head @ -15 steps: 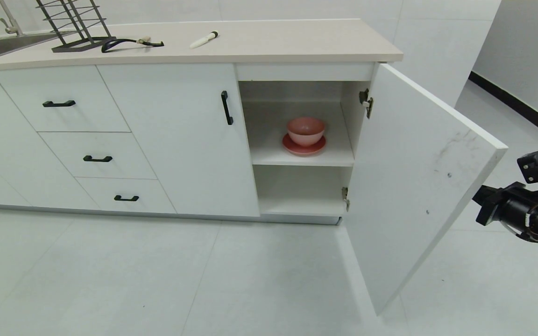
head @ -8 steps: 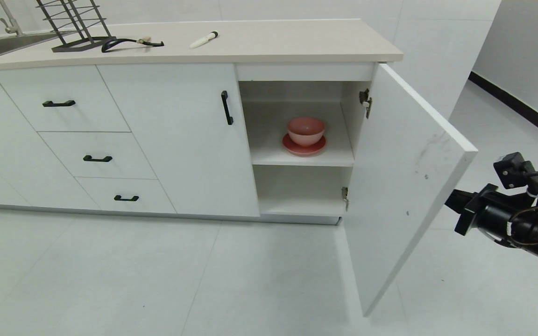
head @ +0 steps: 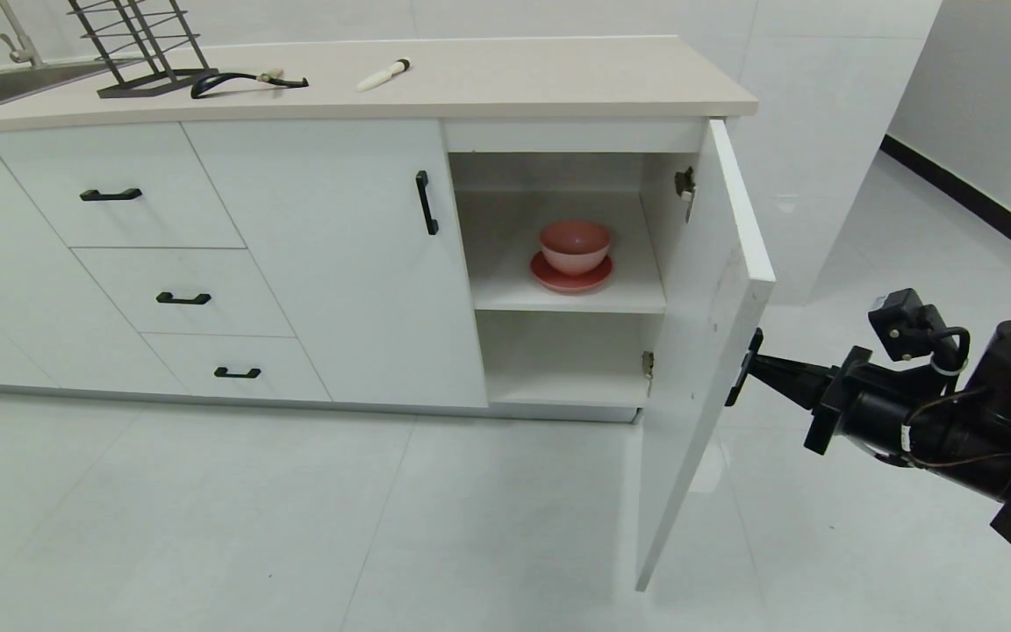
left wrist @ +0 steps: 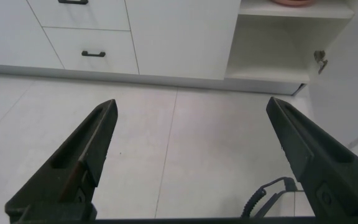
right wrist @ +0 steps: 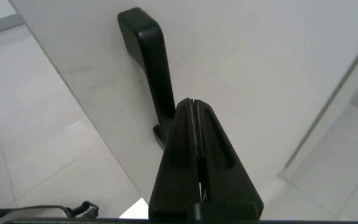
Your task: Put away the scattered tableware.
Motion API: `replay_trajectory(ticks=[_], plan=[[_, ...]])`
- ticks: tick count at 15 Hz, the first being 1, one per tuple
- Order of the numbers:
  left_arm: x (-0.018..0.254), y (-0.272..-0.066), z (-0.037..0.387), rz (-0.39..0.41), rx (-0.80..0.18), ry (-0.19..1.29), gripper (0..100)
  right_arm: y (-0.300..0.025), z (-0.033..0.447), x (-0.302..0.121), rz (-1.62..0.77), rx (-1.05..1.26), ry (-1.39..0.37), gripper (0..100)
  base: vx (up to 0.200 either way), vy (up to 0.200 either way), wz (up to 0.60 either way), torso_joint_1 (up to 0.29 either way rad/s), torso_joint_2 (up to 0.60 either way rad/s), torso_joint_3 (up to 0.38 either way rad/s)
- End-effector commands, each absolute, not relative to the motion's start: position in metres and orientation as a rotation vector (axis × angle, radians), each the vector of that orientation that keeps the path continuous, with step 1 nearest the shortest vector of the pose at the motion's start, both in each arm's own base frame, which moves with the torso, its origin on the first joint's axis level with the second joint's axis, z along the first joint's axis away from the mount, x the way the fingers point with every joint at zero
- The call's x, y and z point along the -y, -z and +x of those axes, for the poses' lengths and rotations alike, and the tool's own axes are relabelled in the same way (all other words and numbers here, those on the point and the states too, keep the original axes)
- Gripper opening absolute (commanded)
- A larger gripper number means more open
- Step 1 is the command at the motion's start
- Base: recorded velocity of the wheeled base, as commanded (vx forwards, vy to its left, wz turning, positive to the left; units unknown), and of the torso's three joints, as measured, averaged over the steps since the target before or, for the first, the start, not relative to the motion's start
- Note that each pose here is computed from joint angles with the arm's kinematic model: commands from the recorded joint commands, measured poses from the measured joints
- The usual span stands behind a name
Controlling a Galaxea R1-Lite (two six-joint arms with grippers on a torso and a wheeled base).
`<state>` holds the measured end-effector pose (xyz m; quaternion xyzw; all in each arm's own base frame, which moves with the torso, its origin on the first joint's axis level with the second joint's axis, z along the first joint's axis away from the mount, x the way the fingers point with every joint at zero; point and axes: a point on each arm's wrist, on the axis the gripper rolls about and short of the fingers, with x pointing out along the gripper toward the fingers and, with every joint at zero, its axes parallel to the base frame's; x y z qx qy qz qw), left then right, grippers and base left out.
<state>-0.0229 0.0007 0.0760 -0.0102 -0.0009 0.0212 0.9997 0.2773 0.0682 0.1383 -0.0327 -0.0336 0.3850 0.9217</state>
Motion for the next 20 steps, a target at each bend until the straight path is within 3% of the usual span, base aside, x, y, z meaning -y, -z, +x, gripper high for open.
replay_trajectory(ticks=[1,20], plan=[[-0.001,-0.076,-0.023,-0.021,0.002,-0.043,100,-0.138,0.283,-0.078,-0.068,0.08,-0.82,0,0.0,0.0,0.0,0.0,0.0,0.0],[-0.001,-0.076,-0.023,-0.026,0.004,-0.043,100,-0.123,0.343,-0.176,-0.061,0.184,-1.027,0,0.0,0.0,0.0,0.0,0.0,0.0]])
